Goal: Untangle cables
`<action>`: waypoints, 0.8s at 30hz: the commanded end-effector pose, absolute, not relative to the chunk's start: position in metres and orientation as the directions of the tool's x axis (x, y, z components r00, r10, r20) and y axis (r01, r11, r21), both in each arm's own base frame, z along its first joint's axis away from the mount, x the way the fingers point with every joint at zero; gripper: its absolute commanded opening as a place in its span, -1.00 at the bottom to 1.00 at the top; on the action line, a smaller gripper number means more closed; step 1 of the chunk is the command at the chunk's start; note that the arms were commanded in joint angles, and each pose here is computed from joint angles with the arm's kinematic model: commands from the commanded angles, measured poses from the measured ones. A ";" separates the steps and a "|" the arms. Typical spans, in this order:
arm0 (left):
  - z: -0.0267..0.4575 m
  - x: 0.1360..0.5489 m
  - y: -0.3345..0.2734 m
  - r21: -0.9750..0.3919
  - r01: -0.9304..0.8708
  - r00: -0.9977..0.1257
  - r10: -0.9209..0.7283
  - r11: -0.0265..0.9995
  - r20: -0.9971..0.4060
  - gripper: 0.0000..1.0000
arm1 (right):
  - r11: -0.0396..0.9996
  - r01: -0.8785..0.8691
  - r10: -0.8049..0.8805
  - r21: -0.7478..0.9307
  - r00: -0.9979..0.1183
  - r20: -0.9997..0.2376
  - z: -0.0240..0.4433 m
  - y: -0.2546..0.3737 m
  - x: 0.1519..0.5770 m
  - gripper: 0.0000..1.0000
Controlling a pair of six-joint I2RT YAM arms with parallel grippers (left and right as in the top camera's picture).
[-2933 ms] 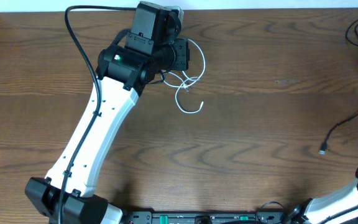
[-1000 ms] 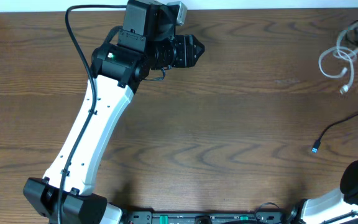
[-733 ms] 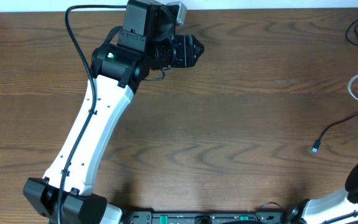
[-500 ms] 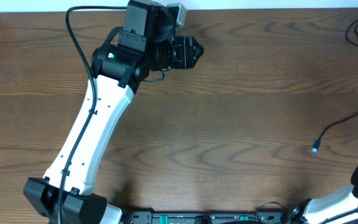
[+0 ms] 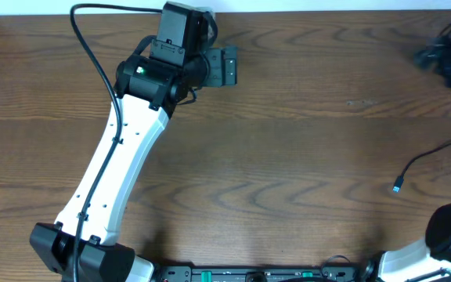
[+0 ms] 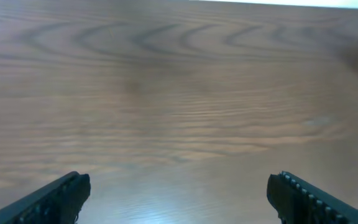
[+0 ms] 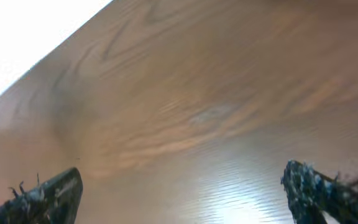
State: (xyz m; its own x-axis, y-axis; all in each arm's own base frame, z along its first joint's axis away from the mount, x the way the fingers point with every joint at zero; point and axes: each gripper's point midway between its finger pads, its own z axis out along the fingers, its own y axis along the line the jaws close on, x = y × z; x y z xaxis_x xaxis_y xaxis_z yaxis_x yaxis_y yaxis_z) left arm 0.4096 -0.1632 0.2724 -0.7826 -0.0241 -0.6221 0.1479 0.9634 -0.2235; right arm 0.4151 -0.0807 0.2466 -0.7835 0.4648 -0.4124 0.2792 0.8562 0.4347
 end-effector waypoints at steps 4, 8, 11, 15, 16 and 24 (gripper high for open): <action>0.259 0.403 -0.141 -0.127 0.087 -0.807 -0.005 0.988 -0.590 0.94 | 0.974 0.048 0.160 0.220 -0.835 -0.526 0.286 0.004 0.387 0.99; 0.259 0.403 -0.141 -0.127 0.087 -0.807 -0.005 0.988 -0.591 0.95 | 0.981 -0.047 0.068 0.186 -0.823 -0.563 0.311 0.040 0.356 0.99; 0.259 0.403 -0.141 -0.127 0.087 -0.807 -0.005 0.988 -0.591 0.95 | 0.976 -0.113 0.021 0.185 -0.802 -0.597 0.329 0.059 0.337 0.99; 0.259 0.403 -0.141 -0.127 0.087 -0.807 -0.005 0.988 -0.591 0.95 | 0.970 -0.161 -0.010 0.183 -0.776 -0.630 0.342 0.071 0.324 0.99; 0.259 0.403 -0.141 -0.127 0.087 -0.807 -0.005 0.988 -0.591 0.95 | 0.970 -0.160 -0.010 0.183 -0.778 -0.628 0.342 0.071 0.322 0.99; 0.259 0.403 -0.141 -0.127 0.087 -0.807 -0.005 0.988 -0.591 0.96 | 0.984 -0.059 0.041 0.171 -0.846 -0.531 0.326 0.058 0.299 0.98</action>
